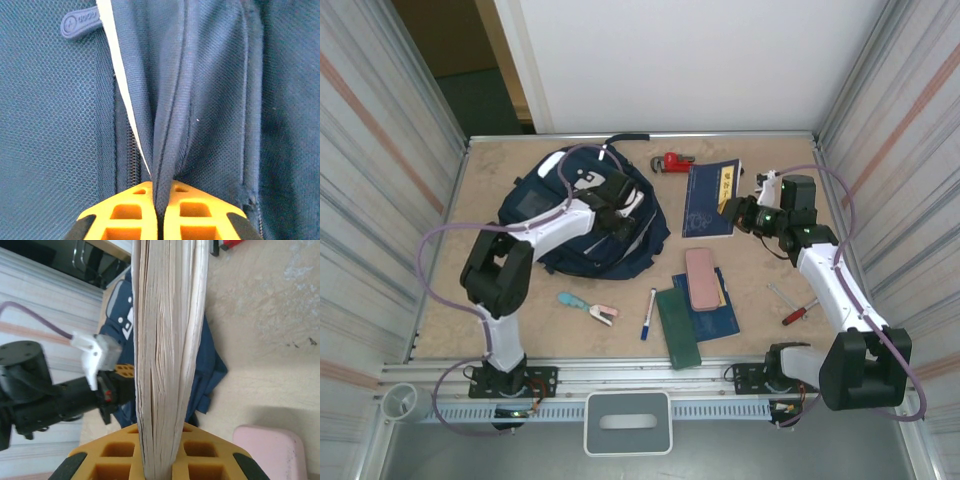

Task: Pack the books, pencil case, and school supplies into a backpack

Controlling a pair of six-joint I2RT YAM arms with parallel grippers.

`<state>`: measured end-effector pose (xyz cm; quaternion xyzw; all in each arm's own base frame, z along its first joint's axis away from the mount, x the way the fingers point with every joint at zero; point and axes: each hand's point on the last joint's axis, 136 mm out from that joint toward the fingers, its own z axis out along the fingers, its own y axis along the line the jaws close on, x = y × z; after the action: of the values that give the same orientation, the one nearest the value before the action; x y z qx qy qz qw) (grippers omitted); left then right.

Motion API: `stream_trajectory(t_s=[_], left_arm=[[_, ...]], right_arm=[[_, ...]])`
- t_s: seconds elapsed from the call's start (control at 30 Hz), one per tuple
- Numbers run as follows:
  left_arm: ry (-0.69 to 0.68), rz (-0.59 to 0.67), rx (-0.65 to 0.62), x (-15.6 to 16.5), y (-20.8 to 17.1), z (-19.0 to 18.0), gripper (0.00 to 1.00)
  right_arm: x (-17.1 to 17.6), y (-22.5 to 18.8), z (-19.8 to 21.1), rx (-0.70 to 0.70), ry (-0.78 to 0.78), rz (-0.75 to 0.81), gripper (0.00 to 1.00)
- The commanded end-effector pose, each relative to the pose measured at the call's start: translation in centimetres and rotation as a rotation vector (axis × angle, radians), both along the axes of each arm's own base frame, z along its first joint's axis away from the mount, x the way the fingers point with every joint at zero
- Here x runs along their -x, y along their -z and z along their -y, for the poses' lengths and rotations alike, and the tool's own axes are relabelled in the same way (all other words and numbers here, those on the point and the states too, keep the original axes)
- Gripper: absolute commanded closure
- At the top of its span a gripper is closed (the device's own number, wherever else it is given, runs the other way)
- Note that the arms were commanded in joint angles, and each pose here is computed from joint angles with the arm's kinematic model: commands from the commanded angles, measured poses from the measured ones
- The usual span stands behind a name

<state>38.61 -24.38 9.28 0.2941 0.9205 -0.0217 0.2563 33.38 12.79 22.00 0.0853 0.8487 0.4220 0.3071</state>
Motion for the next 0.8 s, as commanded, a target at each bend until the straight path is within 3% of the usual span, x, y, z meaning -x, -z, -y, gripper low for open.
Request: stream_trajectory(t_s=[0.0, 0.07, 0.17, 0.27, 0.47, 0.77], left_arm=[[0.036, 0.121, 0.247, 0.1, -7.5, 0.4, 1.00], [0.058, 0.145, 0.442, 0.5, -10.9, 0.0, 1.00], [0.054, 0.179, 0.743, 0.4, -16.1, -2.1, 1.00], [0.056, 0.194, 0.912, 0.0, -19.1, -4.4, 1.00], [0.053, 0.175, 0.984, -0.9, -20.4, -6.2, 1.00], [0.079, 0.106, 1.028, -1.1, -20.0, -5.6, 1.00]], right_arm=[[1.0, 0.6, -1.5, -0.045, -0.090, -0.031, 1.00], [1.4, 1.3, -3.5, -0.103, -0.149, -0.064, 1.00], [2.1, 2.6, -7.1, -0.084, -0.232, -0.088, 1.00], [2.0, 3.0, -10.9, -0.082, -0.295, -0.099, 1.00], [-1.9, 4.8, -17.7, -0.106, -0.264, -0.139, 1.00], [-8.6, 6.8, -26.9, -0.171, -0.208, -0.097, 1.00]])
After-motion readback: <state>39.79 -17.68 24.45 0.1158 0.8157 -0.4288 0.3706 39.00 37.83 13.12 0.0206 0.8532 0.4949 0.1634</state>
